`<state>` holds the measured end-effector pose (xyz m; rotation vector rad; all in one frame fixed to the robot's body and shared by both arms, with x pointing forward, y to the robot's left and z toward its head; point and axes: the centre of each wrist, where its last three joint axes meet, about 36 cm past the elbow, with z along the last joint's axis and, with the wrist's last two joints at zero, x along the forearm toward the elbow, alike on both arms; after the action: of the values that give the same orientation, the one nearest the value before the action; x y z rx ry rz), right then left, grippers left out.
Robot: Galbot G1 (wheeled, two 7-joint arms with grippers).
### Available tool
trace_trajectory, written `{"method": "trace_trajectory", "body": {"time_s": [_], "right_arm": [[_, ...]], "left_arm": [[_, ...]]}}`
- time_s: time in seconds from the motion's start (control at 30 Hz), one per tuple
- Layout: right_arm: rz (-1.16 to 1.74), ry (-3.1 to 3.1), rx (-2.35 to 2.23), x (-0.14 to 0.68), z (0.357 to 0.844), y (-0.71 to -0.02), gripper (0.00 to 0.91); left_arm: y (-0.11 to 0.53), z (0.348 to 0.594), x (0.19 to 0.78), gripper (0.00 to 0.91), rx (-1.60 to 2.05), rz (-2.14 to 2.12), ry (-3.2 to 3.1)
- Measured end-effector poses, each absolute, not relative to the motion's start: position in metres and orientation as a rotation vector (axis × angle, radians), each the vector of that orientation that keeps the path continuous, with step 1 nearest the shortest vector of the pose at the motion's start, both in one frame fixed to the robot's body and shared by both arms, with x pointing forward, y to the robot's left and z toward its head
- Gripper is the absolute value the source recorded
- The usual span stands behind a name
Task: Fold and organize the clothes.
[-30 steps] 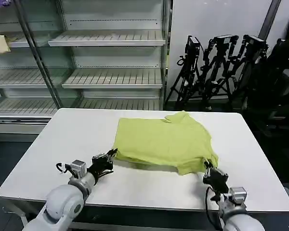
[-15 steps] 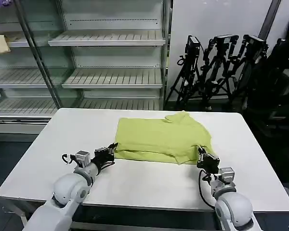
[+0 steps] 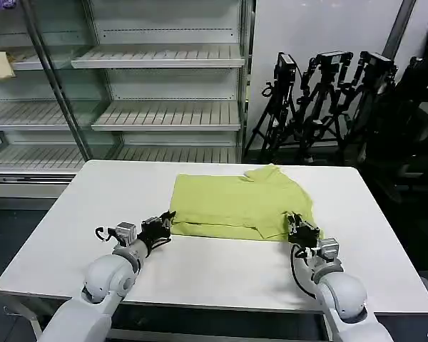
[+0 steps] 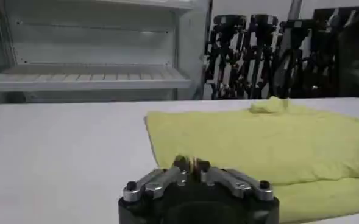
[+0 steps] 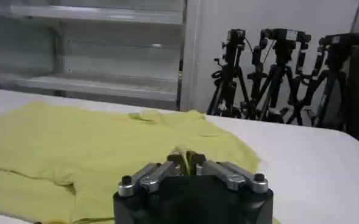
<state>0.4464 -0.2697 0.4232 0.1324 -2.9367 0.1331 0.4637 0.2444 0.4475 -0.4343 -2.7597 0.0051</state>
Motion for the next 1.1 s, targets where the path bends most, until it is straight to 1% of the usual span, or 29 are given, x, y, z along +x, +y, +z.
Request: {"method": "trace_trajectory", "body": {"time_s": [0.17, 0.33, 0.5, 0.8, 0.83, 0.87, 0.9, 0.93, 0.97, 1.0, 1.1], "right_arm": [[0.143, -2.947, 0.076, 0.431, 0.428, -0.277, 0.907], [0.15, -2.923, 0.02, 0.405, 0.431, -0.285, 0.907], [0.145, -2.881, -0.008, 0.389, 0.429, -0.289, 0.907], [0.157, -2.816, -0.022, 0.379, 0.425, -0.292, 0.907], [0.157, -2.81, -0.023, 0.379, 0.424, -0.293, 0.705], [0.156, -2.805, -0.025, 0.379, 0.424, -0.293, 0.484], [0.156, -2.8, -0.026, 0.379, 0.423, -0.293, 0.081], [0.152, -2.795, -0.026, 0.379, 0.422, -0.293, 0.0], [0.148, -2.791, -0.024, 0.379, 0.421, -0.294, 0.0], [0.144, -2.789, -0.022, 0.379, 0.421, -0.294, 0.0], [0.13, -2.779, -0.017, 0.379, 0.419, -0.293, 0.0]], "left_arm": [[0.248, 0.449, 0.456, 0.907, -0.437, -0.044, -2.807], [0.249, 0.455, 0.433, 0.907, -0.45, -0.113, -2.824], [0.243, 0.455, 0.417, 0.907, -0.476, -0.141, -2.8], [0.238, 0.449, 0.422, 0.907, -0.457, -0.093, -2.726], [0.238, 0.448, 0.424, 0.907, -0.454, -0.085, -2.719], [0.238, 0.447, 0.426, 0.907, -0.454, -0.078, -2.712], [0.238, 0.446, 0.428, 0.907, -0.45, -0.073, -2.706], [0.239, 0.446, 0.43, 0.907, -0.446, -0.069, -2.7], [0.239, 0.445, 0.432, 0.484, -0.442, -0.067, -2.695], [0.239, 0.444, 0.434, 0.01, -0.438, -0.064, -2.691], [0.239, 0.441, 0.44, 0.01, -0.427, -0.055, -2.676]]}}
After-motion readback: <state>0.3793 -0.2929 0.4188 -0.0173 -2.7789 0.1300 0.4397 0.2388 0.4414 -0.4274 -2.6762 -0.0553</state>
